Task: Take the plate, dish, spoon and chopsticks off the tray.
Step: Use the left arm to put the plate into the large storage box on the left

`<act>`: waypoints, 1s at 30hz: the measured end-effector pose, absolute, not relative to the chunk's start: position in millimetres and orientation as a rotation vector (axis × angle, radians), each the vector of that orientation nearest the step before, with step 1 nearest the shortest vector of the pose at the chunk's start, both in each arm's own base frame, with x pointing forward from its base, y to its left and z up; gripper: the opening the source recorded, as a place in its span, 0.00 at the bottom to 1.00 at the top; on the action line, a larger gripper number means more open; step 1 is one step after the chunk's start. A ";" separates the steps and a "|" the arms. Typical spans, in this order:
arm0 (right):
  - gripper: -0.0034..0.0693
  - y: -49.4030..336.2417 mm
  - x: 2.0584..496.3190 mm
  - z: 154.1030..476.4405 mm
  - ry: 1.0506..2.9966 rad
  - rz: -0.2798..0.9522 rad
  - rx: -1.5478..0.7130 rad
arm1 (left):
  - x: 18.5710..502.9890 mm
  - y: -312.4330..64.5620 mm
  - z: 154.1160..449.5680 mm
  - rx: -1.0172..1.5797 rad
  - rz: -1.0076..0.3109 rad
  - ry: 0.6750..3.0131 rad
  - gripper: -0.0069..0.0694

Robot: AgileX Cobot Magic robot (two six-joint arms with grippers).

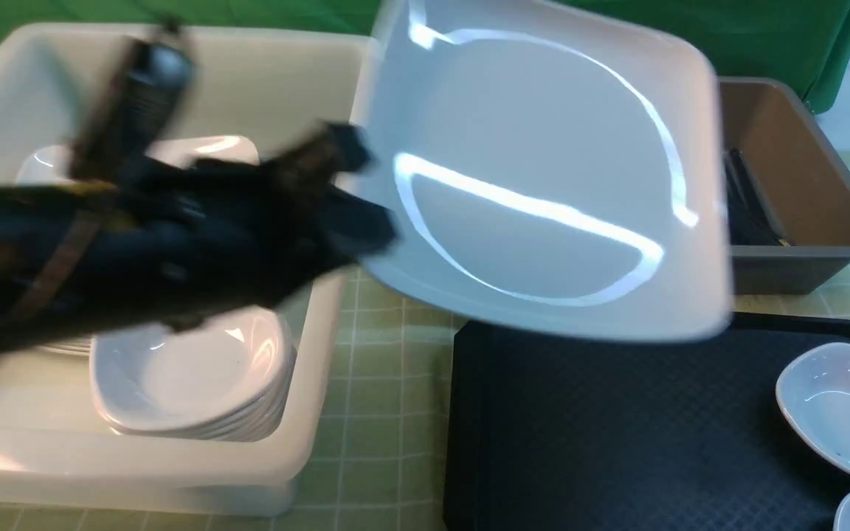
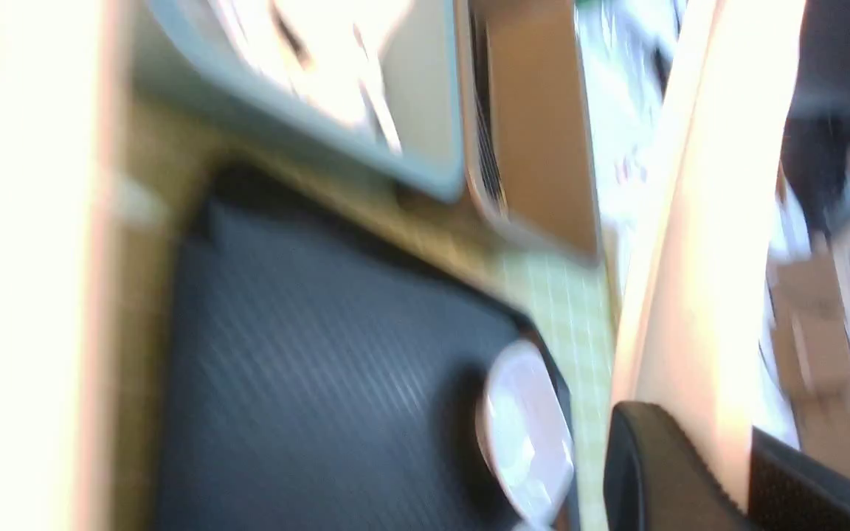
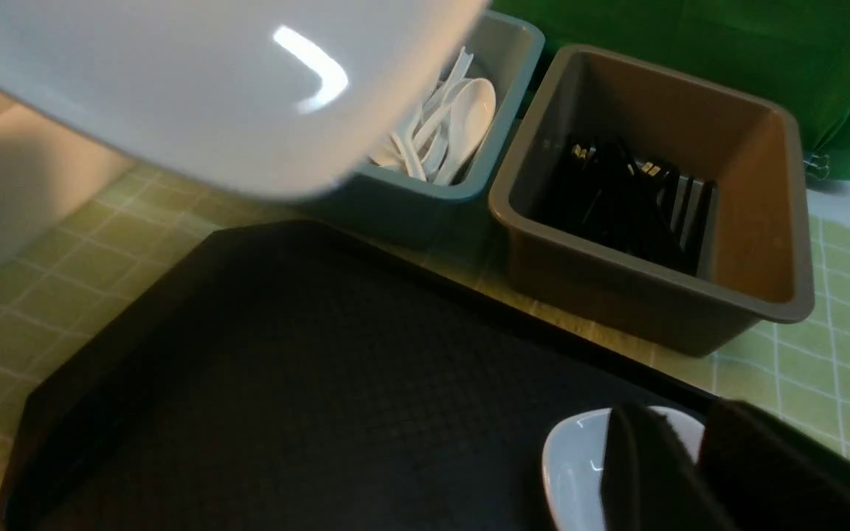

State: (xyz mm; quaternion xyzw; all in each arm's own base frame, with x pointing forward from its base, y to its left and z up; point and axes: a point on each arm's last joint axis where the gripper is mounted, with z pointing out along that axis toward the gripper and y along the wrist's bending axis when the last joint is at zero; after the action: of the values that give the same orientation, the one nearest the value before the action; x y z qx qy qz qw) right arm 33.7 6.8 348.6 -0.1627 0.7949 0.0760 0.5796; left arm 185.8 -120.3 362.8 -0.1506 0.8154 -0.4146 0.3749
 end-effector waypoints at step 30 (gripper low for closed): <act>0.22 6.8 33.8 349.0 1.855 0.179 -0.379 | 249.4 138.0 272.3 -0.824 -0.815 2.187 0.10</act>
State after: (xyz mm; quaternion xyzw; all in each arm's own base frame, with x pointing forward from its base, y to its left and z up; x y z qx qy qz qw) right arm 33.8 6.8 349.0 -0.1623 0.7938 0.0766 0.5810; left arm 249.4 138.0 272.3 -0.3145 0.8351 -0.3110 0.3272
